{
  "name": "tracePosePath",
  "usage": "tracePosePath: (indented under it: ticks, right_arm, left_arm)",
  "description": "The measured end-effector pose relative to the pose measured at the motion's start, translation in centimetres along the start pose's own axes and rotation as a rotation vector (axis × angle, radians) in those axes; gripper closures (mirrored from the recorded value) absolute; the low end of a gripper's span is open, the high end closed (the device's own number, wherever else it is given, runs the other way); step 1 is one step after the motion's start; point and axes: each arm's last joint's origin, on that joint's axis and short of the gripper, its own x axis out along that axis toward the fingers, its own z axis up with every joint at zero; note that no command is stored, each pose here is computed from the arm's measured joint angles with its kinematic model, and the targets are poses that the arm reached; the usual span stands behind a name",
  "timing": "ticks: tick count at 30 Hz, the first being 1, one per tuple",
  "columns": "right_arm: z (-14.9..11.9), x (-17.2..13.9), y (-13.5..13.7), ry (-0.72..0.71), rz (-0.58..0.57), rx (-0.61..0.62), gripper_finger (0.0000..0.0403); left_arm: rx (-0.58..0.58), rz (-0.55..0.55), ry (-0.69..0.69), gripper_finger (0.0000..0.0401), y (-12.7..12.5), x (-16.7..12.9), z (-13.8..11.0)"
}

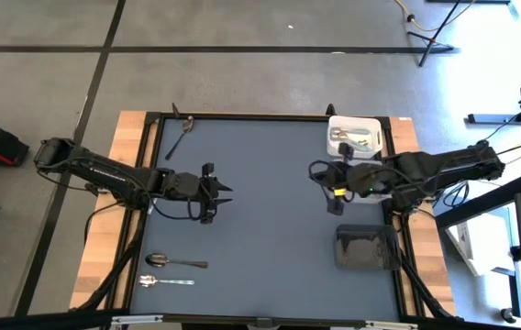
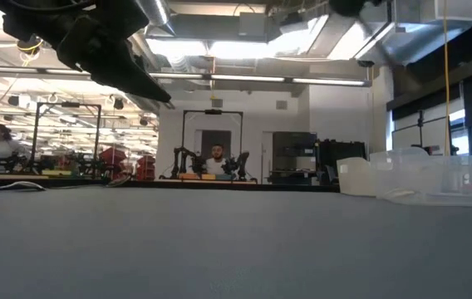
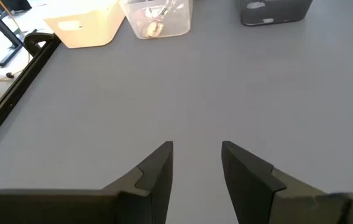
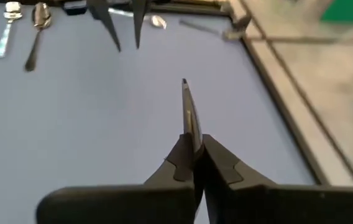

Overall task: Sort silverware by color (type)
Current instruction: Put the black spoon into the black bin

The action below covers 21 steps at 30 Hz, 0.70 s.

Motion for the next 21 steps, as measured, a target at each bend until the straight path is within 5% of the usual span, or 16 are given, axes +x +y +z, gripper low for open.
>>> tracePosePath:
  ticks: [7,21]
  right_arm:
    - [-2.0,-2.3,1.7,0.203,0.053,0.126,0.0402]
    - [-12.3,-0.8,6.4,0.547,0.002,0.238,0.0402]
  left_arm:
    - [0.001,0.0,0.003,0.0269,0.0,0.0,0.0]
    - [0.001,0.0,0.003,0.0269,0.0,0.0,0.0]
